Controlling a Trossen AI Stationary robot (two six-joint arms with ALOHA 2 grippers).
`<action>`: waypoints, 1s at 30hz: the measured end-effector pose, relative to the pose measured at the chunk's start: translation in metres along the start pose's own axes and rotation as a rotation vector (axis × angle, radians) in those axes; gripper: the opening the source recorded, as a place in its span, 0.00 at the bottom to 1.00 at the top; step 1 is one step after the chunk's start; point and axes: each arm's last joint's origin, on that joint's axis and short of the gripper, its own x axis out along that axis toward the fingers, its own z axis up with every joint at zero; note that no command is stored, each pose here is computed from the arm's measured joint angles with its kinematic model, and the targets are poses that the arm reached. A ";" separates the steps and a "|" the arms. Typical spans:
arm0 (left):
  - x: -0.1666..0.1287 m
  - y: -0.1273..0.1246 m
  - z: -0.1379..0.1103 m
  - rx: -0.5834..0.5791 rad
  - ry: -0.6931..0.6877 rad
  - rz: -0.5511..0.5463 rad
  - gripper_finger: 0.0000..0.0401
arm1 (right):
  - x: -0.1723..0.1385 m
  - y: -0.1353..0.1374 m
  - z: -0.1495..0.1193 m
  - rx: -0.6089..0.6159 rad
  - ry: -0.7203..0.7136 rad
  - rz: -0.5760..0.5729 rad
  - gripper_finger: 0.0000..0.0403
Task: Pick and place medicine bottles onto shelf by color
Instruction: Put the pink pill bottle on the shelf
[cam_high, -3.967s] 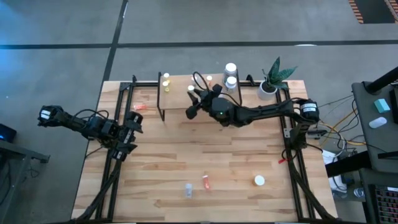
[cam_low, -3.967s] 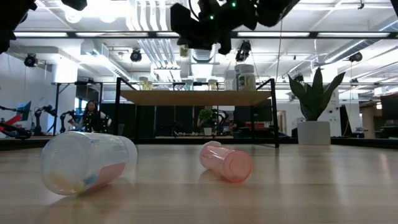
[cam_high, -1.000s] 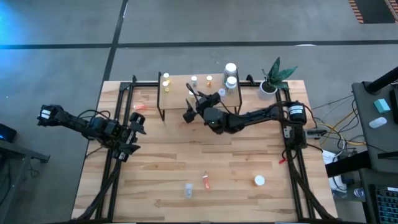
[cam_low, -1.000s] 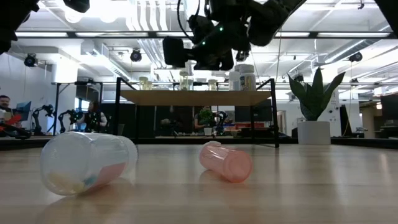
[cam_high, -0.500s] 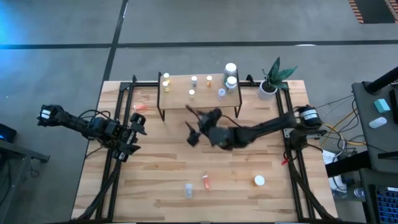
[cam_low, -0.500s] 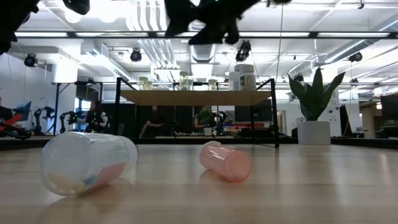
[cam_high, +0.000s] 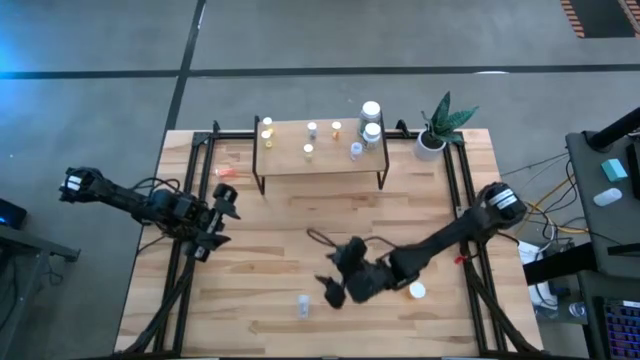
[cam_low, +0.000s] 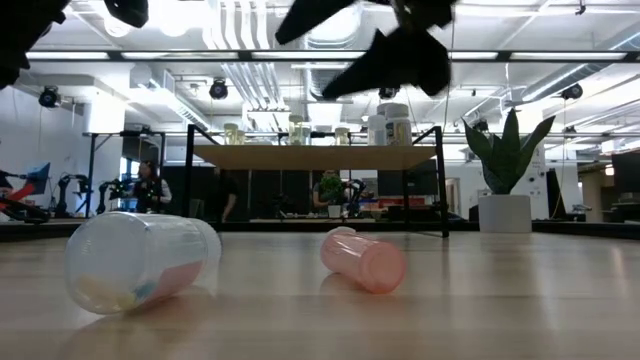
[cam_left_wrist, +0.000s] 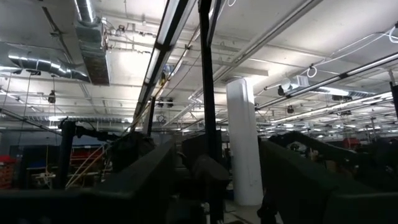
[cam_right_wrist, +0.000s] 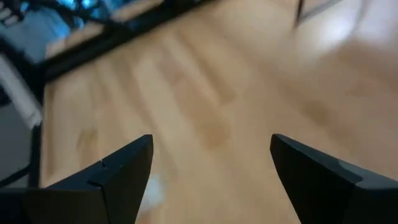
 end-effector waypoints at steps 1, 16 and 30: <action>0.000 0.000 0.000 -0.001 0.001 0.000 0.54 | 0.002 0.002 -0.007 0.013 0.030 0.007 0.78; 0.002 0.000 -0.002 -0.001 0.015 0.001 0.54 | 0.023 0.009 -0.051 0.118 0.343 -0.132 0.78; 0.003 0.000 -0.003 -0.002 0.022 0.000 0.54 | 0.059 0.043 -0.060 0.043 0.545 -0.272 0.71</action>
